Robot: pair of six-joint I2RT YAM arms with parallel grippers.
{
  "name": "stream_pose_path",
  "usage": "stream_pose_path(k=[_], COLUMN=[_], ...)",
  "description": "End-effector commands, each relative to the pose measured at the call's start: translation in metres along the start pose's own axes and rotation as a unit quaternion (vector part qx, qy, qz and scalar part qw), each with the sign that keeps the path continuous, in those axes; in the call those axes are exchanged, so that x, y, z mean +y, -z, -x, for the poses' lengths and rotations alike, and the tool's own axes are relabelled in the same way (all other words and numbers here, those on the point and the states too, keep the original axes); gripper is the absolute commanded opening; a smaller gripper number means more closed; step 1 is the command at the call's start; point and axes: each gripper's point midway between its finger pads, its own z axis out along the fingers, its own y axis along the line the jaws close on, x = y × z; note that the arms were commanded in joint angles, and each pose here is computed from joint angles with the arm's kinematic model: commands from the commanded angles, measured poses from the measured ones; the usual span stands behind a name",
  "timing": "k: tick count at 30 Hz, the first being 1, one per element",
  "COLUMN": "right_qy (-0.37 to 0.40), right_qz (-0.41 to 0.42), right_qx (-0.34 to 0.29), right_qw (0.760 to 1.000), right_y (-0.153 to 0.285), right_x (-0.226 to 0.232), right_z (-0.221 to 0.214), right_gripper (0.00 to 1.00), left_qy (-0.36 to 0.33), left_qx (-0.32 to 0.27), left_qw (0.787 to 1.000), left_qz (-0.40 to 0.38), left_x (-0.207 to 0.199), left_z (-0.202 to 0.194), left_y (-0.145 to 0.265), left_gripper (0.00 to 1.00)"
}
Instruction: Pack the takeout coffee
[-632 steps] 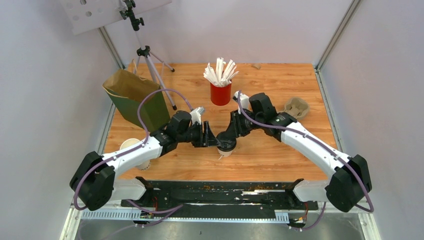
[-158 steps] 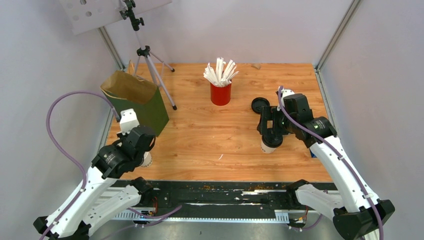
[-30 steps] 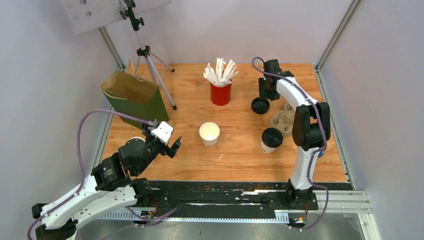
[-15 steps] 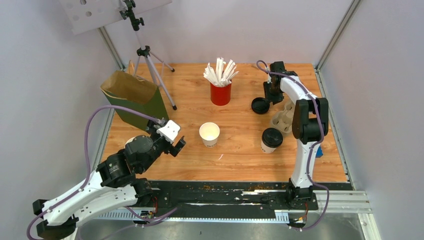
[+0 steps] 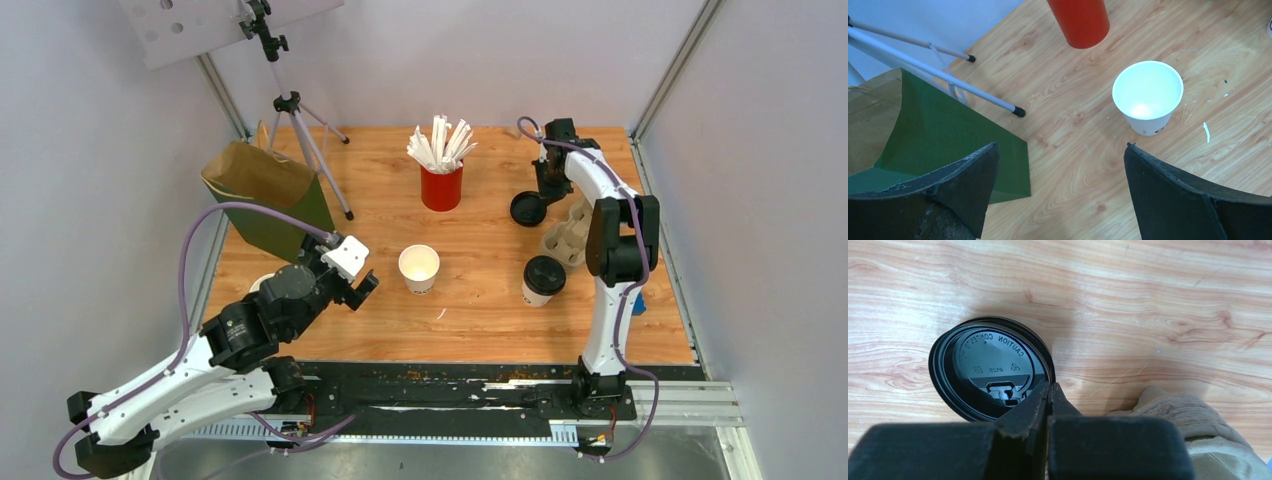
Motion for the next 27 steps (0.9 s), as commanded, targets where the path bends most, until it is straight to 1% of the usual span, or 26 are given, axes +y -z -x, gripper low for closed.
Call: stream_pose_path(k=[1, 5, 7, 9, 16, 20, 27], right_qy=[0.002, -0.001, -0.003, -0.005, -0.015, -0.026, -0.049], right_qz=[-0.018, -0.015, -0.015, -0.011, -0.018, 0.001, 0.094], right_qx=[-0.041, -0.045, -0.044, -0.047, -0.061, -0.071, -0.094], right_qw=[0.999, 0.999, 0.999, 0.999, 0.998, 0.997, 0.99], right_y=[0.019, 0.017, 0.016, 0.017, 0.028, 0.047, 0.104], right_x=[-0.011, -0.014, -0.018, -0.022, -0.031, -0.025, 0.009], right_z=[0.029, 0.033, 0.034, 0.036, 0.045, 0.053, 0.052], right_gripper=[0.0, 0.07, 0.06, 0.0, 0.0, 0.0, 0.0], left_qy=[0.01, 0.013, 0.012, 0.012, 0.016, 0.025, 0.049], left_qx=[-0.035, -0.037, -0.035, -0.033, -0.034, -0.04, -0.036], left_qw=[0.999, 0.999, 0.999, 0.999, 0.999, 0.999, 0.998], left_qz=[0.007, 0.005, 0.006, 0.007, 0.011, 0.005, -0.021], left_x=[0.007, 0.007, 0.007, 0.008, 0.009, 0.009, 0.001], left_z=[0.027, 0.029, 0.028, 0.027, 0.027, 0.034, 0.05], left_y=[0.002, 0.002, 0.002, 0.004, 0.005, 0.005, 0.006], left_gripper=[1.0, 1.0, 1.0, 1.0, 1.0, 1.0, 1.0])
